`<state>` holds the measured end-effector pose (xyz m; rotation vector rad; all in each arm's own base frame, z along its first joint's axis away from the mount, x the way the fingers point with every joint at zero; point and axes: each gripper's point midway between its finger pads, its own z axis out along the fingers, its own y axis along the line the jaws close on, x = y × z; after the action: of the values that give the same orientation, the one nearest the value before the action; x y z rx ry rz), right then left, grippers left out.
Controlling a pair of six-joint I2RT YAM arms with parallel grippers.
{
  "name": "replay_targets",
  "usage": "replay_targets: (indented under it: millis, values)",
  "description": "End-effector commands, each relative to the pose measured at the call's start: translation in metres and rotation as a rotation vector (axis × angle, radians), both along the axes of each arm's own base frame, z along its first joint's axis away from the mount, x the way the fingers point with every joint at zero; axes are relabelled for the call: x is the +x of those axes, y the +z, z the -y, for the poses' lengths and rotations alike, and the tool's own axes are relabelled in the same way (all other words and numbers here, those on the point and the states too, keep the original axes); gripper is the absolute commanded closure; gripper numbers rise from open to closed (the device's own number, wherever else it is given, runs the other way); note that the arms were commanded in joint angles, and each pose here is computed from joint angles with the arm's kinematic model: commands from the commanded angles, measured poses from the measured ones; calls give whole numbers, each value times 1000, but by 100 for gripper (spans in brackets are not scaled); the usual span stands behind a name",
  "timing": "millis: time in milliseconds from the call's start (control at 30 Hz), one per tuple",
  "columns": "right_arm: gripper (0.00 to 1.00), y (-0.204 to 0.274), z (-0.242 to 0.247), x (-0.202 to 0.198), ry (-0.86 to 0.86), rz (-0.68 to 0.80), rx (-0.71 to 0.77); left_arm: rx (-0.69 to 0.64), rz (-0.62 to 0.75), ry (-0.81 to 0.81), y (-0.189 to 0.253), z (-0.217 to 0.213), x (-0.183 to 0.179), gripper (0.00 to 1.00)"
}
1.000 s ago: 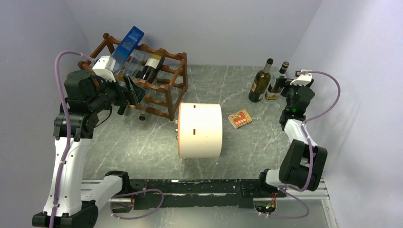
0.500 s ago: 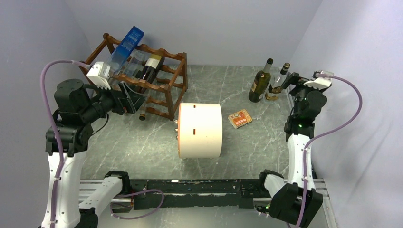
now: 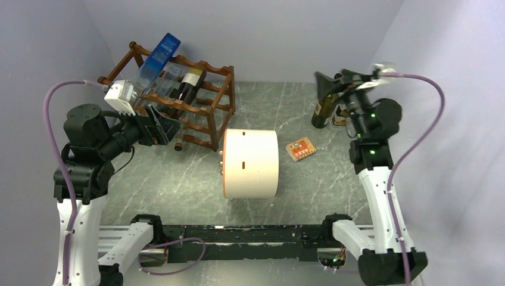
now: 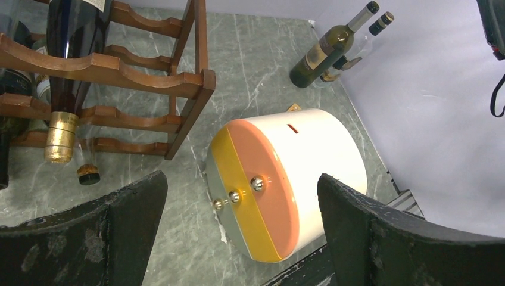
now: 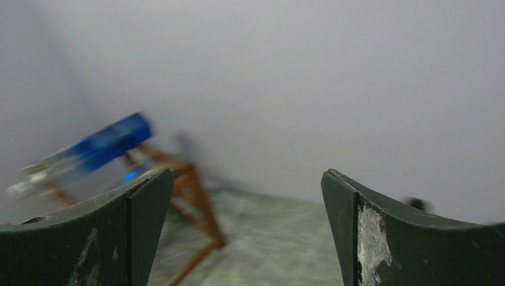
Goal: Take the wine bottle off the wine rack
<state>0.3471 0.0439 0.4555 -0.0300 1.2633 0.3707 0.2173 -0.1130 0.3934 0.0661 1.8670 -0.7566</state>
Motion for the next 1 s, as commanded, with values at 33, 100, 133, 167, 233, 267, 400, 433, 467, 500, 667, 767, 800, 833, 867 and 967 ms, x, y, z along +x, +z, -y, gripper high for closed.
replay_targets:
  millis: [33, 100, 133, 167, 233, 267, 400, 433, 467, 500, 667, 767, 800, 833, 867, 967]
  values:
    - [0, 13, -116, -19, 359, -3, 3, 8, -7, 44, 0, -6, 8, 1]
    - [0, 9, -154, -22, 455, -23, -16, 23, -12, 64, -3, -9, 14, 1]
    - [0, 4, -173, -23, 494, -37, -32, 27, -15, 72, -4, -10, 18, 1]
    - [0, -2, -189, -22, 518, -52, -57, 30, -18, 81, -4, -11, 23, 1]
    - [0, -19, -227, -23, 577, -76, -107, 73, -8, 91, -8, -15, 37, 1]
    - [0, -26, -244, -25, 607, -76, -126, 84, -11, 100, -10, -16, 45, 1]
    - [0, -52, -280, -13, 672, -86, -175, 148, -35, 166, -19, -27, 83, 1]
    - [0, -57, -284, -9, 678, -95, -188, 159, -43, 193, -18, -32, 91, 1]
    - [0, -61, -286, -6, 675, -100, -201, 168, -54, 213, -18, -35, 97, 1]
    - [0, -65, -286, -3, 662, -111, -209, 171, -68, 236, -17, -38, 103, 1]
    - [0, -72, -273, 7, 568, -258, -119, 104, -187, 280, -21, -40, 114, 1]
    - [0, -69, -269, -1, 570, -341, -108, 65, -258, 299, -25, -48, 113, 1]
    - [0, -69, -267, -4, 572, -352, -122, 67, -244, 293, -22, -50, 112, 1]
    - [0, -71, -264, -6, 569, -350, -142, 84, -218, 287, -20, -52, 112, 1]
    - [0, -75, -261, -8, 564, -346, -158, 126, -183, 279, -20, -55, 112, 1]
    - [0, -88, -250, -12, 522, -351, -145, 238, -94, 321, -23, -73, 116, 1]
